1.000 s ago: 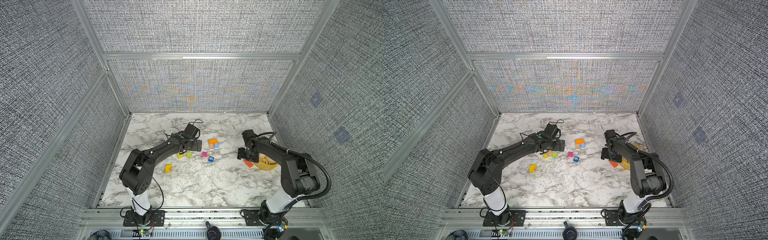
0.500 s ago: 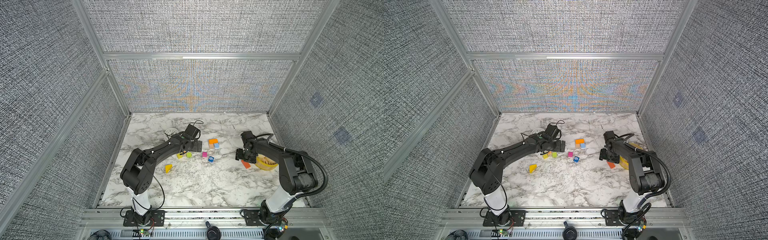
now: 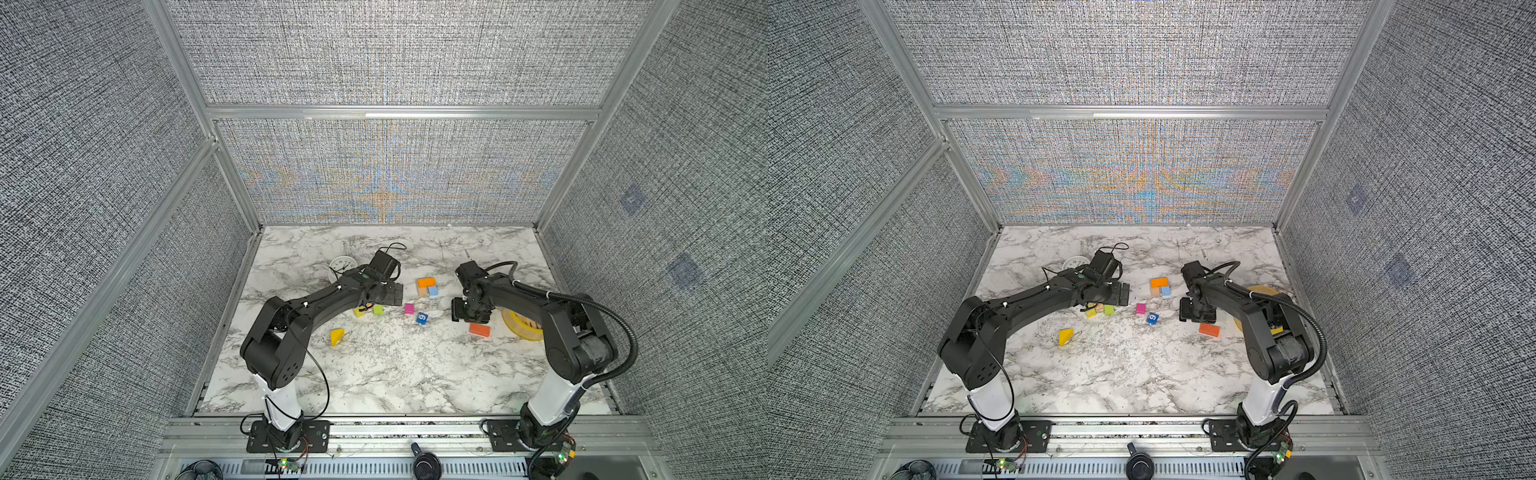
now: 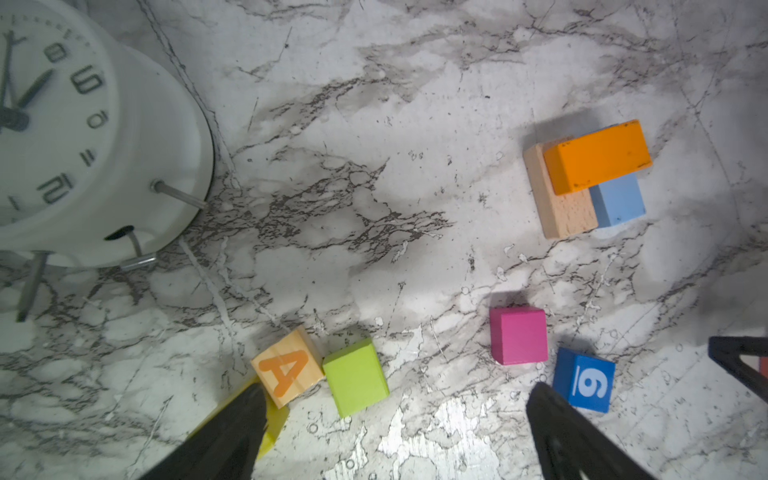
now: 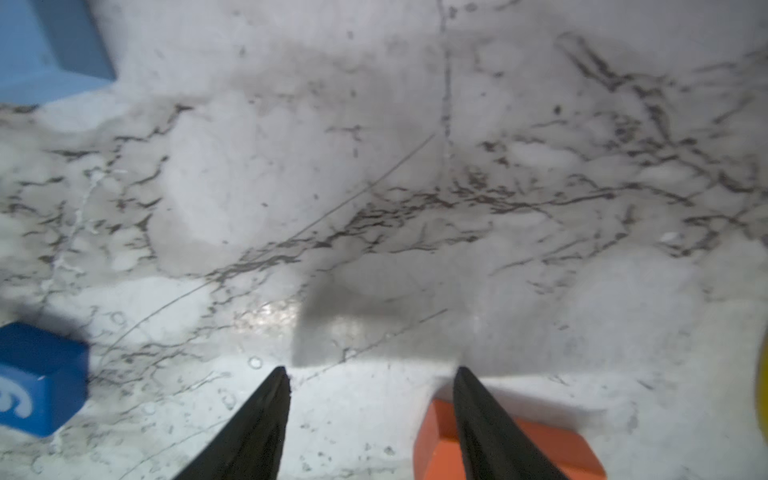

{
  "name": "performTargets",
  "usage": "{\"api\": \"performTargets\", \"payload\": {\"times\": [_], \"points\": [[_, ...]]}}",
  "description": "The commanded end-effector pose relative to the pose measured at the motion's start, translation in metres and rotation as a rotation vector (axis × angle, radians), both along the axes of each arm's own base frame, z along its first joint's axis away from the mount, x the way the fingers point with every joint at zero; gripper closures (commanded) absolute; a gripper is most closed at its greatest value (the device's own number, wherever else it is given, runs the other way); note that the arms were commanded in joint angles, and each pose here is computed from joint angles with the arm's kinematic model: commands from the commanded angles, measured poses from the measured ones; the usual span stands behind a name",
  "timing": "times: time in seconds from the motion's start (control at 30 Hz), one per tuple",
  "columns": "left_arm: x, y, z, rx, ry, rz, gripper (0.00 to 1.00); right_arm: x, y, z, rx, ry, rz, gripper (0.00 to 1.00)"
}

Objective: Build the wood block tower
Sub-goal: 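Move the right gripper to the red-orange block beside the basket and grasp, then lift the red-orange block and carry it toward the block stack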

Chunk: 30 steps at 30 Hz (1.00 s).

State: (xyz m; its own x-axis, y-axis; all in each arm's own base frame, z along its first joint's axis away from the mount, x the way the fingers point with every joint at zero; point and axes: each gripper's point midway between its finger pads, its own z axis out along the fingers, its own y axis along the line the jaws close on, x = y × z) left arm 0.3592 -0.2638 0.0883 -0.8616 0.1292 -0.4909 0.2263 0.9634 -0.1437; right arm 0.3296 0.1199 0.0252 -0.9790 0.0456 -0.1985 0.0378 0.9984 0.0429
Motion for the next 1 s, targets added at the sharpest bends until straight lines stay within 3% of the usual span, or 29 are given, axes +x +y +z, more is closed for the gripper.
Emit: {"api": "performTargets", "payload": {"times": [0.0, 0.33, 0.63, 0.97], "points": [[0.000, 0.003, 0.002, 0.005, -0.004, 0.010, 0.01, -0.006, -0.001, 0.003, -0.027, 0.022, 0.002, 0.35], [0.000, 0.001, 0.003, -0.004, -0.007, 0.006, 0.01, -0.018, -0.033, 0.026, -0.110, -0.045, -0.068, 0.22], [-0.002, 0.001, 0.000, -0.006, 0.000, 0.000, 0.01, -0.040, -0.059, 0.009, -0.110, 0.003, -0.166, 0.21], [-0.003, -0.001, -0.010, -0.008, 0.017, -0.006, 0.01, -0.041, -0.056, -0.003, -0.055, 0.018, -0.204, 0.20]]}}
